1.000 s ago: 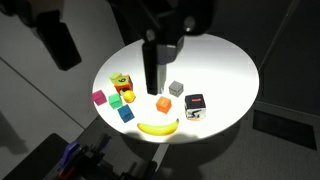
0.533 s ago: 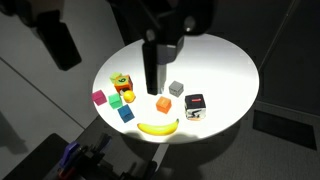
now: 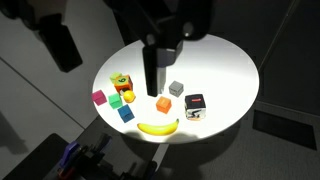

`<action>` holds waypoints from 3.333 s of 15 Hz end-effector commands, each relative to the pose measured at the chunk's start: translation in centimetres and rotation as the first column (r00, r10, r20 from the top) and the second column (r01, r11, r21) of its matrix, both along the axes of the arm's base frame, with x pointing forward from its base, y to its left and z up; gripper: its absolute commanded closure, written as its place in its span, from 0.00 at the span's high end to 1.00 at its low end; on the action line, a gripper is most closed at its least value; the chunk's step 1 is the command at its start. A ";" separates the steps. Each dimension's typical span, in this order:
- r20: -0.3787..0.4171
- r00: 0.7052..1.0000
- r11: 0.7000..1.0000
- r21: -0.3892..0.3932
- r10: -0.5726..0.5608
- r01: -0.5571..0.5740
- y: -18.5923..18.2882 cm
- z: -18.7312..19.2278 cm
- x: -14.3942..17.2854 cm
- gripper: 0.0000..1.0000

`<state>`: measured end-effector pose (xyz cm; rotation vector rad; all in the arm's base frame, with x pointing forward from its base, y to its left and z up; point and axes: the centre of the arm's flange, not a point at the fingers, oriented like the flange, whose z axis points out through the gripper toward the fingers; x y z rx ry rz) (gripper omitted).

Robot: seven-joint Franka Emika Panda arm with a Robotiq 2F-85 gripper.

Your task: Pick up the gray block and put it on top of the light green block

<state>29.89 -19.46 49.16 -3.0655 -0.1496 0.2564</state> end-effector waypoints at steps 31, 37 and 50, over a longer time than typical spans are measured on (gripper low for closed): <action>0.058 0.986 0.976 -0.161 0.156 -0.145 6.1 -10.7 22.7 1.00; 0.185 0.964 0.981 -0.039 0.193 -0.189 7.2 -11.3 26.1 1.00; 0.186 0.963 0.980 0.007 0.194 -0.198 8.3 -13.1 27.1 1.00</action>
